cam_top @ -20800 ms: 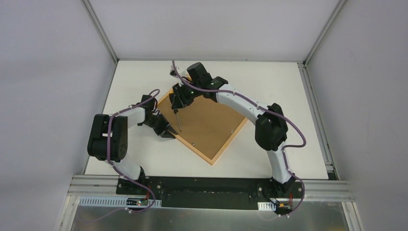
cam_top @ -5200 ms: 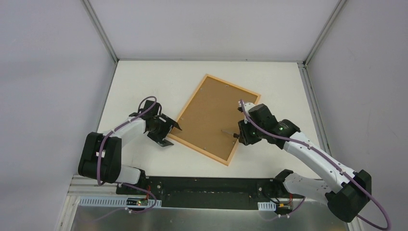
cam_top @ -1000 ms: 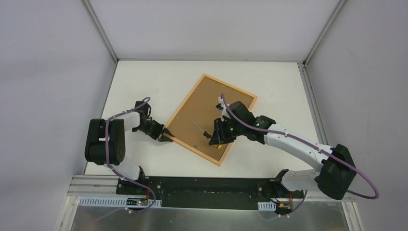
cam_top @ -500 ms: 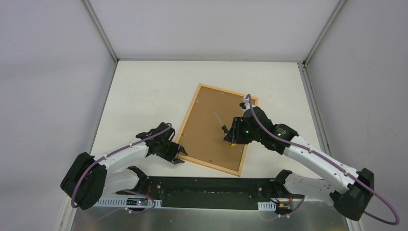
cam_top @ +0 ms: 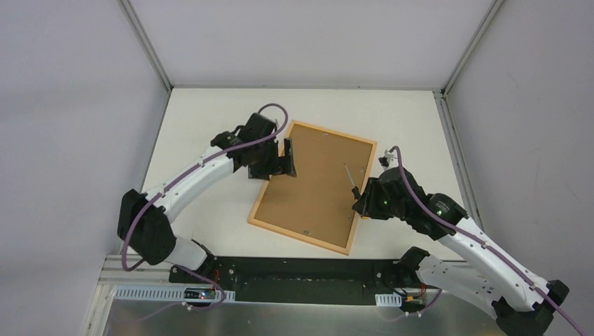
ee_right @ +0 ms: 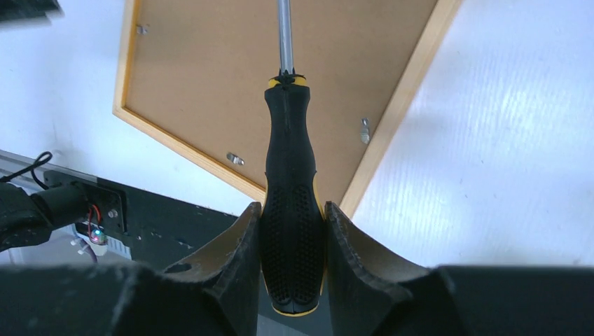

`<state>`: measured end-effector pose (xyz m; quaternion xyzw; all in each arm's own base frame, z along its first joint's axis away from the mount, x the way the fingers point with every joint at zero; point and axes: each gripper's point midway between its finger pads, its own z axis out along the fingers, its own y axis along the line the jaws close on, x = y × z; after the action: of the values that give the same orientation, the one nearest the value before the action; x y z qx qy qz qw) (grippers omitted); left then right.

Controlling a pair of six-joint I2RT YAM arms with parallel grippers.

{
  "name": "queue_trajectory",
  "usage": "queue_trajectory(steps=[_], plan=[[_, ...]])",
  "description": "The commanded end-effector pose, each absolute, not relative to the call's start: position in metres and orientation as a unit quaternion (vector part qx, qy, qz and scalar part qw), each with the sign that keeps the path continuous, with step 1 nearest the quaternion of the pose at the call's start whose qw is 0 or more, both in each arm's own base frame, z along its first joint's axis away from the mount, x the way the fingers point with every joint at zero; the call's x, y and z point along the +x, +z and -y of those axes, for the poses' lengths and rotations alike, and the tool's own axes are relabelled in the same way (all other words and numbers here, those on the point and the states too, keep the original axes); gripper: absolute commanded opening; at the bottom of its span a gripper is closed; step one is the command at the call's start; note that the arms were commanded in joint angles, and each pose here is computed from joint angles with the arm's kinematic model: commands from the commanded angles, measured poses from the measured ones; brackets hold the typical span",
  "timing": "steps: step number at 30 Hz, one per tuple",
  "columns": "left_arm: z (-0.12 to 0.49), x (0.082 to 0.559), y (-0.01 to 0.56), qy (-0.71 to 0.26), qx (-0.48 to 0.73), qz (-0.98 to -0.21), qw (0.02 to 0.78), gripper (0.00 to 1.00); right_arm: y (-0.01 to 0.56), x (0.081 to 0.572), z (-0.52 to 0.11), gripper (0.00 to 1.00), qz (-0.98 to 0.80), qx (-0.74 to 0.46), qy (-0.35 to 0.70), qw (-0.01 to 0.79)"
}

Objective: Take the photo out of the frame

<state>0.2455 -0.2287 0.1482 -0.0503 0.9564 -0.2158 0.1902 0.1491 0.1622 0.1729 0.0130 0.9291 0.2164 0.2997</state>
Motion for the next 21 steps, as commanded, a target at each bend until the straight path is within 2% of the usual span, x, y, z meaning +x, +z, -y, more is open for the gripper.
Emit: queue_trajectory(steps=[1,3,6,10,12,17,20,21], plan=[[0.209,0.286,0.139,-0.149,0.154,-0.961,0.176,0.95,0.187,0.139,-0.153,0.0,-0.932,0.031,0.215,0.289],[0.207,0.302,0.119,-0.146,0.162,-0.966,0.136,0.96,0.189,0.136,-0.15,0.0,-0.934,0.039,0.212,0.283],[0.198,0.327,0.092,-0.115,0.158,-0.974,0.118,0.97,0.2,0.128,-0.151,0.0,-0.935,0.032,0.226,0.272],[0.19,0.343,0.06,-0.081,0.168,-0.978,0.093,0.92,0.203,0.115,-0.149,0.0,-0.936,0.028,0.24,0.257],[0.19,0.343,0.049,-0.091,0.163,-0.979,0.077,0.83,0.203,0.11,-0.147,0.0,-0.934,0.033,0.249,0.254],[0.202,0.334,0.031,-0.129,0.132,-0.981,0.052,0.46,0.197,0.096,-0.152,0.0,-0.931,0.033,0.281,0.231],[0.189,0.329,0.023,-0.099,0.075,-0.991,0.053,0.23,0.191,0.097,-0.162,0.0,-0.929,0.023,0.294,0.222],[0.184,0.326,0.023,-0.09,0.05,-0.993,0.056,0.21,0.188,0.099,-0.167,0.0,-0.93,0.019,0.297,0.217]])
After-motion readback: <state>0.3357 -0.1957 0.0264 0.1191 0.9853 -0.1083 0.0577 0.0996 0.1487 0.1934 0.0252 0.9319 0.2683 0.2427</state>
